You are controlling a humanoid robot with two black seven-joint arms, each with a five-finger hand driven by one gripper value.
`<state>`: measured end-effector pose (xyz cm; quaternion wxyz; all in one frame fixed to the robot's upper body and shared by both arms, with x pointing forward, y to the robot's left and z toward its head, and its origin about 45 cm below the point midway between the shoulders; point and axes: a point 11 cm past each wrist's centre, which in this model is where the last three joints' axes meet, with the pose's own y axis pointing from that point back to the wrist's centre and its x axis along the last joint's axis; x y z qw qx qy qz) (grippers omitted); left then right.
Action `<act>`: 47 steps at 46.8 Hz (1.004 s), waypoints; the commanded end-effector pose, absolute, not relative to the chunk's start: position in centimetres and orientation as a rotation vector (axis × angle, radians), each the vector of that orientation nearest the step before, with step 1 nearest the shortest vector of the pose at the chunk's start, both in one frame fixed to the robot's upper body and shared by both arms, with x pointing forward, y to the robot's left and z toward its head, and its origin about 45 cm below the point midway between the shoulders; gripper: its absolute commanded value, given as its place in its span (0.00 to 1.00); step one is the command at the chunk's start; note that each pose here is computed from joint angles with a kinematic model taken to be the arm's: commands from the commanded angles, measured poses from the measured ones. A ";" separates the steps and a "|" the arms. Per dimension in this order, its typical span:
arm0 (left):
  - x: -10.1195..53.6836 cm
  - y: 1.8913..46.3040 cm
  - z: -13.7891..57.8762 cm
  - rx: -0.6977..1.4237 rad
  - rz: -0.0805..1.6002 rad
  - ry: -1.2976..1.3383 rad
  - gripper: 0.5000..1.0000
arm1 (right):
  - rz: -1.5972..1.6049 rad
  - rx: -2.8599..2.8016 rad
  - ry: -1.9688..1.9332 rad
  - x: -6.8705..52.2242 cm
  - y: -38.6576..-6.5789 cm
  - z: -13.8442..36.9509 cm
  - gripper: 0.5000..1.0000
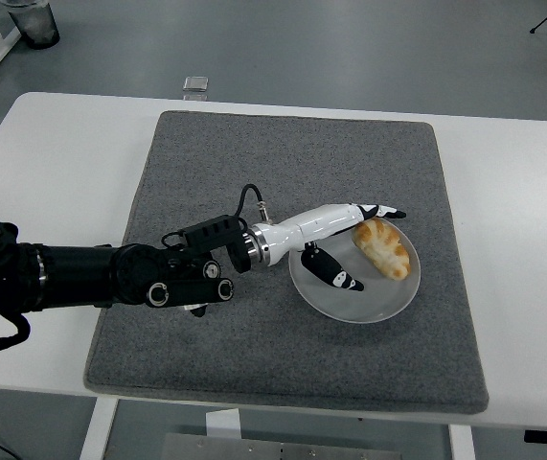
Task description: Place the bread on the plate
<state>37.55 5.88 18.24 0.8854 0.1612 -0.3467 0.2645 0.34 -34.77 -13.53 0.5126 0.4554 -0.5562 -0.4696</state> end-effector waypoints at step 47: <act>48.0 14.8 33.7 -0.118 0.908 -0.180 0.98 | -1.129 1.097 -1.339 0.4 -34.7 -13.5 0.90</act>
